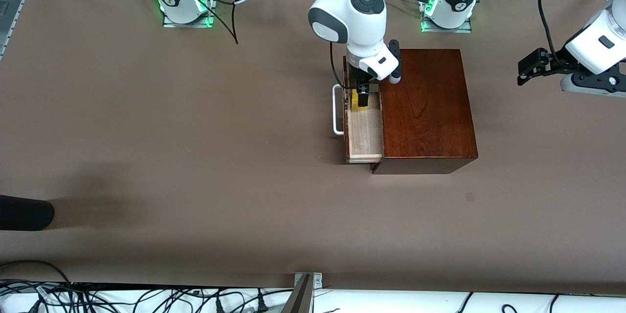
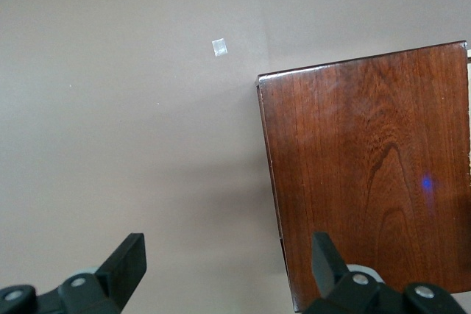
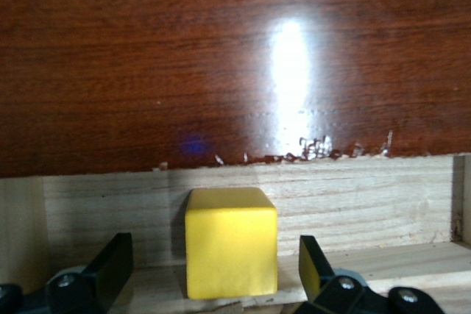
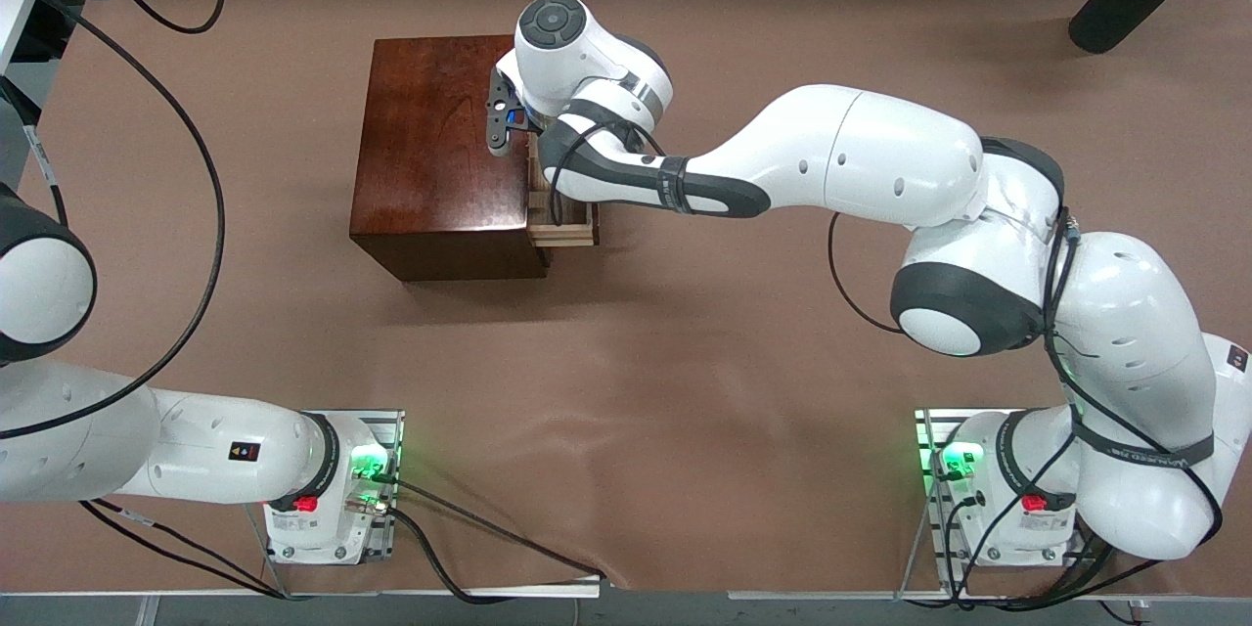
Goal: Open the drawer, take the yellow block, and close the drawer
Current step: 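Close the right gripper on the yellow block and lift it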
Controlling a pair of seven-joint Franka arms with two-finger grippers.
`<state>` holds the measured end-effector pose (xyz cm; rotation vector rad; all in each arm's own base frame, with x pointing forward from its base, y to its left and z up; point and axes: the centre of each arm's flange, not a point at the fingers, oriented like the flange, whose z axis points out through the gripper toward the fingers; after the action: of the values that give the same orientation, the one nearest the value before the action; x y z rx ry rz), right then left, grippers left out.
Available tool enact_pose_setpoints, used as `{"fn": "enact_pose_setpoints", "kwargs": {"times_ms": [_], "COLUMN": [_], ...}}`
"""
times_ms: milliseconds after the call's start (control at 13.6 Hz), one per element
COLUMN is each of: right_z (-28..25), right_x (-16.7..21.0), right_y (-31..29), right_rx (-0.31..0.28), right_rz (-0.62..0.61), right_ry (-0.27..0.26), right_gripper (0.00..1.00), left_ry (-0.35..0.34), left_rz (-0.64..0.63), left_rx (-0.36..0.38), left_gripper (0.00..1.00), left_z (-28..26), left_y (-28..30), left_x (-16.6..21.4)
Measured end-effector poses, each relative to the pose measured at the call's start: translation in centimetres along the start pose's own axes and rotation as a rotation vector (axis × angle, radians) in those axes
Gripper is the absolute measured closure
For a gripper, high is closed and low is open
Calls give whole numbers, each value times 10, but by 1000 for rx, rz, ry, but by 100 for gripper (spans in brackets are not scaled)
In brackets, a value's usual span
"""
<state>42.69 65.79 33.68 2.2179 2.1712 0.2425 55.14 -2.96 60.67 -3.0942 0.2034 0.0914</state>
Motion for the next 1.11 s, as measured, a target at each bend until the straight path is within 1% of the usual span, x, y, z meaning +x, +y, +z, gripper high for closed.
{"fn": "enact_pose_setpoints", "kwargs": {"times_ms": [590, 664, 738, 885, 959, 1107], "right_z": [19, 19, 19, 19, 18, 17], "right_x": [-3, -3, -3, -3, -4, -4], "right_y": [0, 0, 0, 0, 1, 3], "right_rx": [7, 7, 6, 5, 4, 3], "right_rz": [-16, -18, -18, -17, -16, -13], "right_ry": [-24, -24, -24, -24, -23, -24], "right_gripper": [1, 4, 15, 38, 45, 45], "left_ry": [0, 0, 0, 0, 1, 1], "left_rz": [0, 0, 0, 0, 1, 3], "left_rx": [0, 0, 0, 0, 0, 0], "left_gripper": [0, 0, 0, 0, 0, 0], "left_z": [0, 0, 0, 0, 0, -1], "left_y": [0, 0, 0, 0, 0, 2], "left_x": [0, 0, 0, 0, 0, 0]}}
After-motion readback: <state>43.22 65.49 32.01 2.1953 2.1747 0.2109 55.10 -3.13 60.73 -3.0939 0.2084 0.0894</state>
